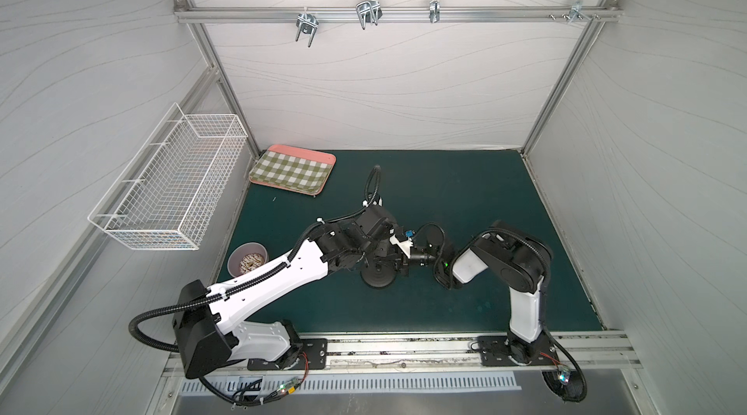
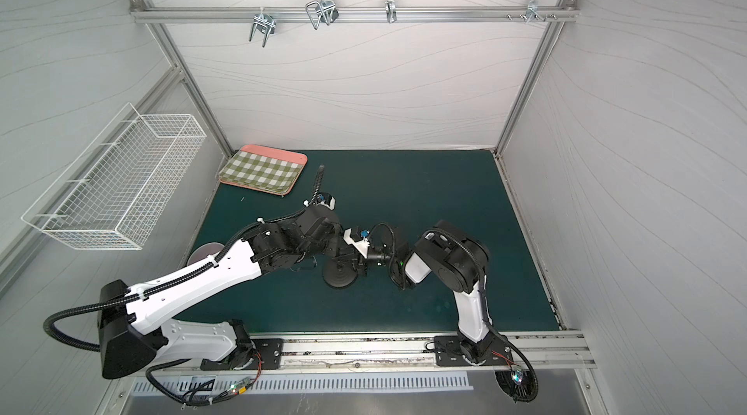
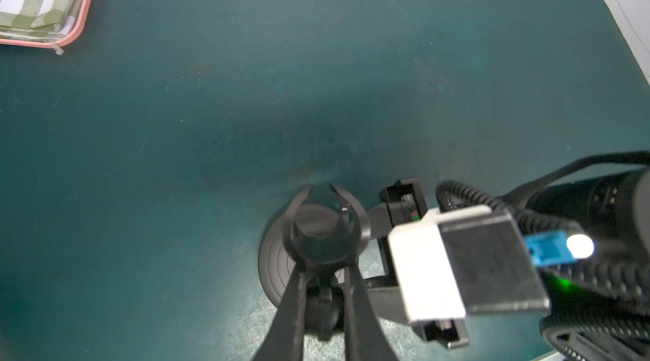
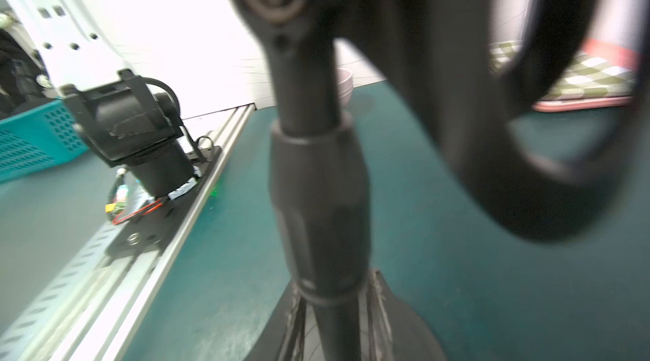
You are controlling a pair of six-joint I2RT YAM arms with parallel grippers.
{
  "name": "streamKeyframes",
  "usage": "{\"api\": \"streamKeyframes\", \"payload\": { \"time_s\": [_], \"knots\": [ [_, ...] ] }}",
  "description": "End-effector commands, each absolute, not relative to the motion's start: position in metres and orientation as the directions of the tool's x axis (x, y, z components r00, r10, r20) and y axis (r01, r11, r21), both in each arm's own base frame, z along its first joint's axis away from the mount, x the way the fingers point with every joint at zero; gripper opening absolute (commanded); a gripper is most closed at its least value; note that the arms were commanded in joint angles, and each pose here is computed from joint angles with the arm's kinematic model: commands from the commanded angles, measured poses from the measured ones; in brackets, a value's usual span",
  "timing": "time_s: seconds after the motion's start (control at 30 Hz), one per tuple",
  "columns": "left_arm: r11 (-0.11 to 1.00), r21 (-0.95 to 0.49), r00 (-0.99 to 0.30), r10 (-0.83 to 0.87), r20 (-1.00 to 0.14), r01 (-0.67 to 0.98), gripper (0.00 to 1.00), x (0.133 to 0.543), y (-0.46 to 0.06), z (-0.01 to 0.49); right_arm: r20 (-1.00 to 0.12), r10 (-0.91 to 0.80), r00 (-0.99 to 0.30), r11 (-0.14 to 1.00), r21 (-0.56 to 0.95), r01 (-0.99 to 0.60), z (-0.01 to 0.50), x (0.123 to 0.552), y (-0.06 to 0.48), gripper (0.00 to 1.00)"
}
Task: Assemble a microphone stand
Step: Hold the microphone stand pole at the microphone stand base.
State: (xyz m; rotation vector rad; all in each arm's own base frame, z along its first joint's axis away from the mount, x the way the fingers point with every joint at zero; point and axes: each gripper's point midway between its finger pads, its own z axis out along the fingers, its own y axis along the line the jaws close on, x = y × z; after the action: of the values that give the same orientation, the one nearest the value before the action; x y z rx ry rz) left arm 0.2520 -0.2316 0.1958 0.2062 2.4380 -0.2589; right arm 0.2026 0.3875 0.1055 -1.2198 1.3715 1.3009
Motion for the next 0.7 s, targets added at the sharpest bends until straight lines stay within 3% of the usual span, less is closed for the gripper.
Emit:
{"api": "streamKeyframes", "payload": {
  "time_s": [0.0,0.17,0.37,0.53,0.67],
  "knots": [
    [0.970,-0.111,-0.793,0.106,-0.600,0.214,0.08,0.241,-0.225,0.183,-0.984,-0.062,-0.166,-0.135,0.173,-0.976,0.118,0.194,0.383,0.28],
    [0.970,-0.115,-0.793,0.106,-0.600,0.216,0.08,0.240,-0.226,0.183,-0.980,-0.095,-0.172,-0.197,0.188,-0.962,0.114,0.190,0.387,0.28],
    [0.967,-0.126,-0.792,0.104,-0.602,0.223,0.09,0.241,-0.228,0.186,-0.982,-0.108,-0.155,-0.181,0.173,-0.968,0.104,0.194,0.391,0.22],
    [0.966,-0.138,-0.794,0.092,-0.602,0.216,0.09,0.240,-0.228,0.188,-0.988,-0.086,-0.126,-0.073,0.132,-0.989,0.103,0.206,0.391,0.12],
    [0.966,-0.152,-0.793,0.076,-0.605,0.209,0.09,0.240,-0.228,0.191,-0.994,-0.078,-0.075,0.047,0.072,-0.996,0.104,0.202,0.393,0.11]
  ]
}}
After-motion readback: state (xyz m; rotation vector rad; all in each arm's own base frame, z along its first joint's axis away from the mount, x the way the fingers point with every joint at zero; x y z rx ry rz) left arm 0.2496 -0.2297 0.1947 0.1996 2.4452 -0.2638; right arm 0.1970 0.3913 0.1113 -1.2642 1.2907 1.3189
